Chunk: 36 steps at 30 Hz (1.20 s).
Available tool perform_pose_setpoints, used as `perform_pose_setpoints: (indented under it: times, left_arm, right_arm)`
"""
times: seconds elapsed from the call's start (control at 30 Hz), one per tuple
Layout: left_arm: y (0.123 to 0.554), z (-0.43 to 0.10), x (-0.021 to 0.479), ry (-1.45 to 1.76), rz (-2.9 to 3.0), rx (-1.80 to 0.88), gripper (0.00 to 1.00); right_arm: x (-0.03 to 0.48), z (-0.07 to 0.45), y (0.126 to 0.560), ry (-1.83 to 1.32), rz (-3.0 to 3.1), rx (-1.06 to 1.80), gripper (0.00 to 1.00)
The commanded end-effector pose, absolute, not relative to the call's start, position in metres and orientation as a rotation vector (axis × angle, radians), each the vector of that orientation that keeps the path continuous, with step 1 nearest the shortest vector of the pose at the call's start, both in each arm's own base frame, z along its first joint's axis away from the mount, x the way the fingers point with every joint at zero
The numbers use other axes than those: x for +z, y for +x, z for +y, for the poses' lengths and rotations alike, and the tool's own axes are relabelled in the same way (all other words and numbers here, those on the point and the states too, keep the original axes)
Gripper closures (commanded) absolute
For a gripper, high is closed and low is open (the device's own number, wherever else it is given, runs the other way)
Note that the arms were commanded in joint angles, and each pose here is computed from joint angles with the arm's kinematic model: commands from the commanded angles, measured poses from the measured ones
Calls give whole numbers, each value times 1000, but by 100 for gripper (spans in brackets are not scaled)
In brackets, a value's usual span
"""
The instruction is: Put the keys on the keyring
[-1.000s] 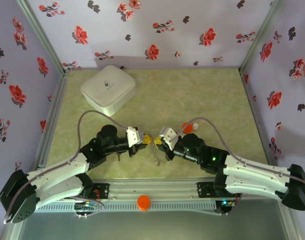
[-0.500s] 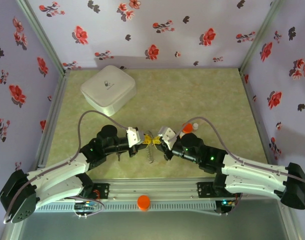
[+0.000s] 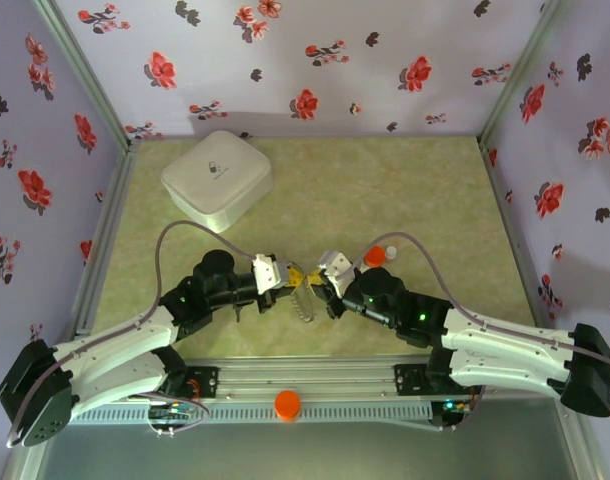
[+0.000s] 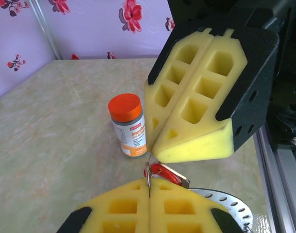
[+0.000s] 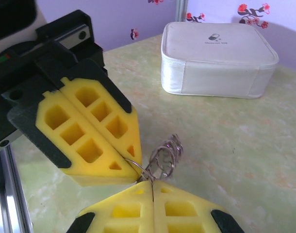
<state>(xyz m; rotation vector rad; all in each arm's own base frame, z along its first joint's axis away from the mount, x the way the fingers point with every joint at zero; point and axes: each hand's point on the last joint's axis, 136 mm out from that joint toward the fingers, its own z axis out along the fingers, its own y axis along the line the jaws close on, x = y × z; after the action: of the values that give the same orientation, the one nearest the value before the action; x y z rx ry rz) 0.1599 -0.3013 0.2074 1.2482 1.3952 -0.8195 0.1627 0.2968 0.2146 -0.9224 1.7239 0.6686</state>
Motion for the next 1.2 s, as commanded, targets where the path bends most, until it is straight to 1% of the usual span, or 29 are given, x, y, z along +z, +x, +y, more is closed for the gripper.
perform_pose_setpoints:
  times: [0.0, 0.23, 0.27, 0.37, 0.43, 0.53, 0.67, 0.77, 0.87, 1.03, 1.1, 1.17]
  left_arm:
    - [151, -305, 232, 1259, 1265, -812, 100]
    - [152, -304, 235, 1262, 1219, -745, 100]
    - [151, -305, 236, 1263, 1213, -744, 100]
    - [152, -305, 238, 1254, 1200, -736, 100]
    - [153, -305, 239, 1243, 1197, -730, 100]
    - [154, -303, 242, 1224, 1190, -729, 100]
    - [152, -302, 242, 1200, 1189, -749, 100]
    - [150, -300, 243, 1158, 1176, -786, 100]
    - [144, -302, 239, 1169, 1167, -833, 100]
    - [136, -308, 237, 1197, 1154, -899, 100]
    - [136, -309, 236, 1197, 1157, -908, 100]
    - [136, -311, 234, 1207, 1163, -913, 100]
  right_arm:
    - [215, 283, 182, -777, 1775, 613, 100]
    - [208, 287, 176, -791, 1807, 704, 100]
    - [206, 287, 175, -796, 1810, 716, 97]
    - [203, 286, 175, -789, 1827, 736, 81]
    - [198, 283, 177, -777, 1851, 725, 76]
    - [194, 278, 179, -781, 1874, 708, 71]
    - [209, 274, 175, -820, 1813, 724, 61]
    - [221, 274, 160, -956, 1699, 741, 55]
    - [226, 274, 148, -1098, 1582, 709, 53]
    - [225, 284, 132, -1269, 1487, 727, 53]
    - [222, 288, 130, -1316, 1482, 725, 55]
    - [218, 289, 131, -1349, 1488, 703, 60]
